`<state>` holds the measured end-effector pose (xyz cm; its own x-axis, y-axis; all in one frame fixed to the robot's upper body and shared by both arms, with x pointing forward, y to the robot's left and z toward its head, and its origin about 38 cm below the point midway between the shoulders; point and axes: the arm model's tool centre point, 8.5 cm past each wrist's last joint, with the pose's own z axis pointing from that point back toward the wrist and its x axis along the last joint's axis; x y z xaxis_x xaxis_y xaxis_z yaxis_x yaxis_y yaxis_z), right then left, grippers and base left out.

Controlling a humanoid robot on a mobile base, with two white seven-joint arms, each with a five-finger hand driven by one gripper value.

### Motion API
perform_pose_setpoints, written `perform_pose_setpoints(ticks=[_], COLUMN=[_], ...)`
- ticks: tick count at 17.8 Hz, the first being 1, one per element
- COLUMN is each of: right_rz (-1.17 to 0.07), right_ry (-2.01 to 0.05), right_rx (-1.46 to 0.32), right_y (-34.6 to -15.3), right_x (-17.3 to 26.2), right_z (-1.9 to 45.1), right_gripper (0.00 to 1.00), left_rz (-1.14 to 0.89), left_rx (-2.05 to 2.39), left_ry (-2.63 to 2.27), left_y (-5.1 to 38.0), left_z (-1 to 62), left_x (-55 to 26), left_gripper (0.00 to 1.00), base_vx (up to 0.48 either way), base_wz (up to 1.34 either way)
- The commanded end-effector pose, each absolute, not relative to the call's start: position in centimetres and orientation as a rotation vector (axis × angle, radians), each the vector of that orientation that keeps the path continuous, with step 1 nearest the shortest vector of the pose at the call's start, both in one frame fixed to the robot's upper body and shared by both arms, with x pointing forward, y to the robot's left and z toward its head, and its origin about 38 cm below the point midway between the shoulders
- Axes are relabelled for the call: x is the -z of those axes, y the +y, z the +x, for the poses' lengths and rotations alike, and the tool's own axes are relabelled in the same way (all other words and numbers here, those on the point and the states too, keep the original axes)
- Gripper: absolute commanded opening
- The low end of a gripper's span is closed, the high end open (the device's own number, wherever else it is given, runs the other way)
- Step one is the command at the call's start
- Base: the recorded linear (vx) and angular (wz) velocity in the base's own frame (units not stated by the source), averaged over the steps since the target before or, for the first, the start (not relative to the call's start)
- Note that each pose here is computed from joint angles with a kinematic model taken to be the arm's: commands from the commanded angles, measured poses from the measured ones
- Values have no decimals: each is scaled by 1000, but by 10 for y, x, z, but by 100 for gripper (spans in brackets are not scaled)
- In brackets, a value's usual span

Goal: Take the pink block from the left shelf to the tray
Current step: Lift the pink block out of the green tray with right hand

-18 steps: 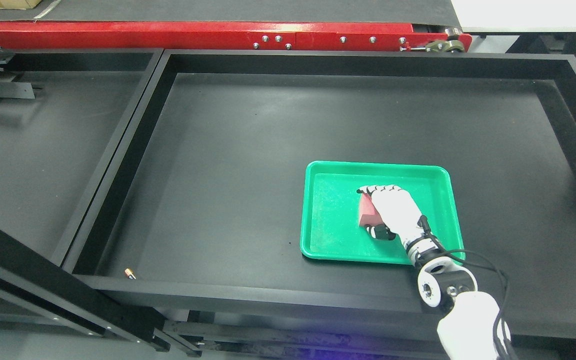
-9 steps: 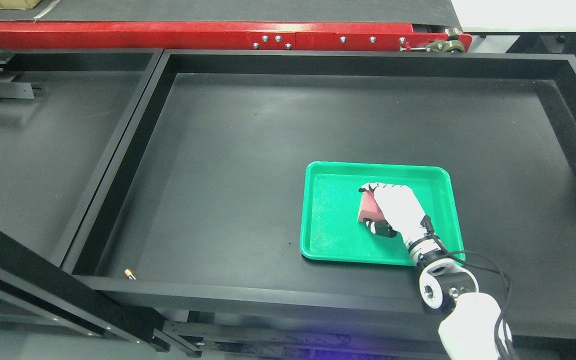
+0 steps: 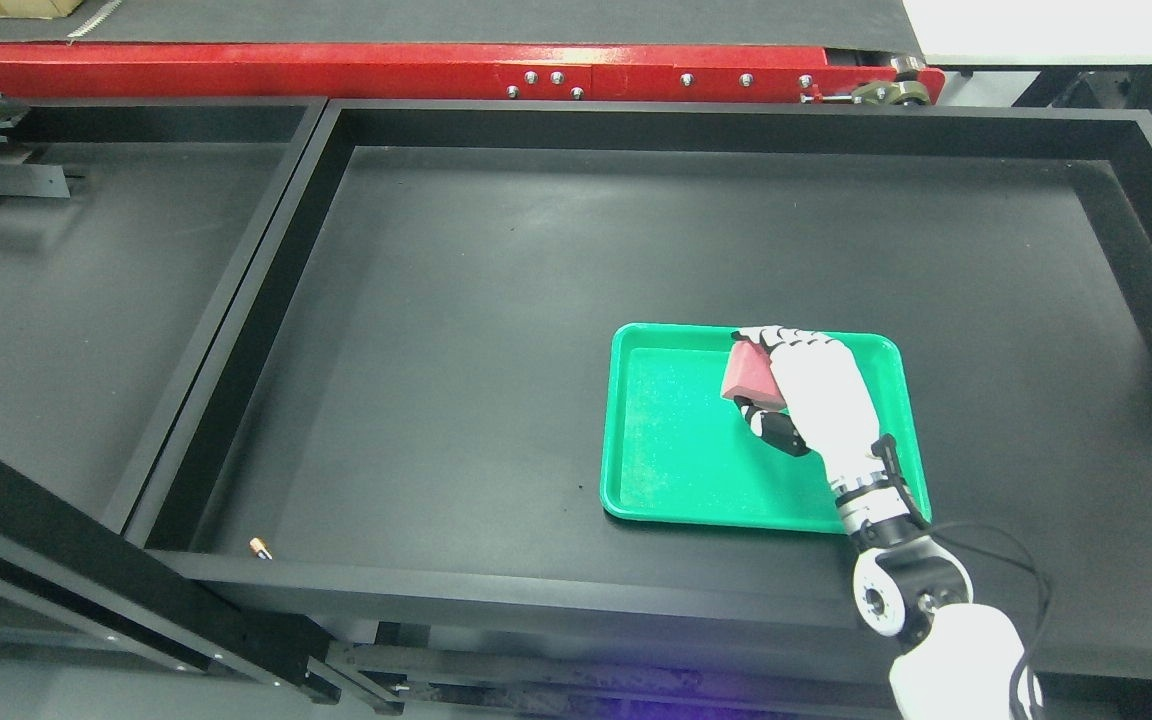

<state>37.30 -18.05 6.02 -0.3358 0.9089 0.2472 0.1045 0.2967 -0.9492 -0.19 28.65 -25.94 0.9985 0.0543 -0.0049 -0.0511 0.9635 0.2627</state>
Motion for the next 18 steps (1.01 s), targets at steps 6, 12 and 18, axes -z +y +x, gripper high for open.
perform_pose_setpoints(ticks=[6,12,18], right_rz=[-1207,-1214,-1242], right_ry=[-1953,-1954,-1976], right_rx=[-663,-644,-597], right_y=[-229,-230,-232], right_x=[-120,-115,-115], right_z=[333,326,321], right_gripper=[3,3,2], left_rz=[281,281,281], left_rx=[-56,-56,-56], left_ry=[-35,-35,-35], left_y=[297,297,297], left_z=[23,23,23], left_x=[258,258,258], left_gripper=[100,100,100], base_vx=[-16,-67,-74], base_wz=[38,197,428])
